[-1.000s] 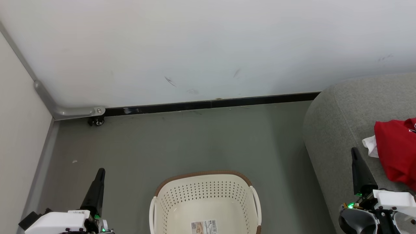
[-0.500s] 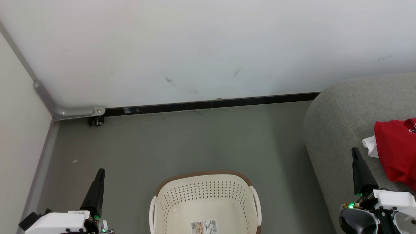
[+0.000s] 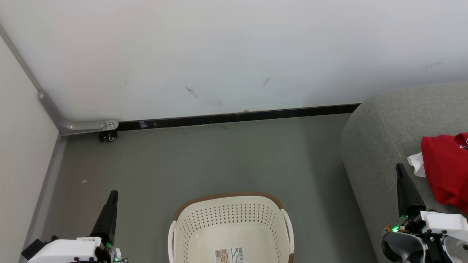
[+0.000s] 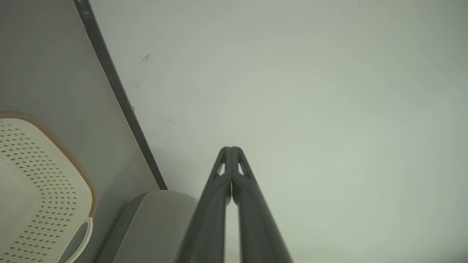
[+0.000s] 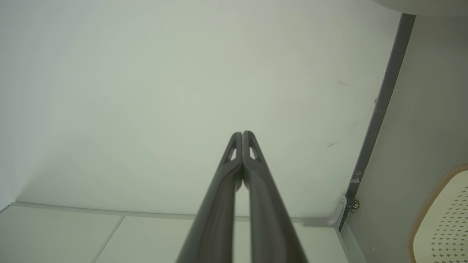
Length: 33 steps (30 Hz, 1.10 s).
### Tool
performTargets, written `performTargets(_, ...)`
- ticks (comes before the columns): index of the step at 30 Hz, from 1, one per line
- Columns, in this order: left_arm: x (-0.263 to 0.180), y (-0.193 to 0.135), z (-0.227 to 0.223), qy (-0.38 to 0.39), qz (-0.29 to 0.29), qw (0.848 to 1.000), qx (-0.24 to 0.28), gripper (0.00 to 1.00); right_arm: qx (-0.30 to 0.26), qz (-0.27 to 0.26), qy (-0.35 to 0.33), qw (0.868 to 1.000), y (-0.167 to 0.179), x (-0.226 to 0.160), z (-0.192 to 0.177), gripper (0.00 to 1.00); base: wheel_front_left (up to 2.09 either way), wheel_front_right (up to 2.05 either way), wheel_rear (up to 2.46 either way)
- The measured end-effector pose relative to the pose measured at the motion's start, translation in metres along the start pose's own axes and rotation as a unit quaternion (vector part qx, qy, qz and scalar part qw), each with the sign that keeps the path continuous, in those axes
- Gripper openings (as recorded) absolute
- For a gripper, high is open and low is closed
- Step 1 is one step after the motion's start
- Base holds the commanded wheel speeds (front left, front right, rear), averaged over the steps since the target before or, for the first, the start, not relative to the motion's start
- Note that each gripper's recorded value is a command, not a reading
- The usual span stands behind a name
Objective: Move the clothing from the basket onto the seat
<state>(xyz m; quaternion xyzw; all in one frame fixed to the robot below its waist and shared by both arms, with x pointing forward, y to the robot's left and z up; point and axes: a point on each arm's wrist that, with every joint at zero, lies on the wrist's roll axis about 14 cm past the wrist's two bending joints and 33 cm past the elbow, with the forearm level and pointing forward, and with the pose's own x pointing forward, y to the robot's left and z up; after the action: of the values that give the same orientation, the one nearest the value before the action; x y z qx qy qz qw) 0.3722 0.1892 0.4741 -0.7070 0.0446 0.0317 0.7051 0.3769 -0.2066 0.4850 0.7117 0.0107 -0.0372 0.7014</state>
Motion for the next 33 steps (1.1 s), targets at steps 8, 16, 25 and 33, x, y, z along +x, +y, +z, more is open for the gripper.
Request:
performTargets(8, 0.0001, 0.0003, 0.0000, 0.000, 0.000, 1.000, 0.000, 0.00, 0.000, 0.000, 0.001, 1.000, 0.0001, 0.0000, -0.0002, 0.00, 0.00, 0.00, 0.00)
performTargets(16, 0.0001, 0.0007, -0.0001, 0.000, 0.001, 1.000, -0.001, 0.00, 0.000, 0.000, 0.001, 1.000, 0.0001, -0.0001, 0.0001, 0.00, 0.00, 0.00, 0.00)
performTargets(25, 0.0002, 0.0010, -0.0015, 0.003, 0.001, 1.000, -0.002, 0.00, 0.000, 0.000, 0.001, 1.000, 0.0002, -0.0001, 0.0002, 0.00, 0.00, 0.00, 0.00)
performTargets(33, 0.0003, 0.0014, -0.0016, 0.003, 0.002, 1.000, -0.002, 0.00, 0.000, 0.000, 0.001, 1.000, 0.0001, -0.0001, 0.0005, 0.00, 0.00, 0.00, 0.00)
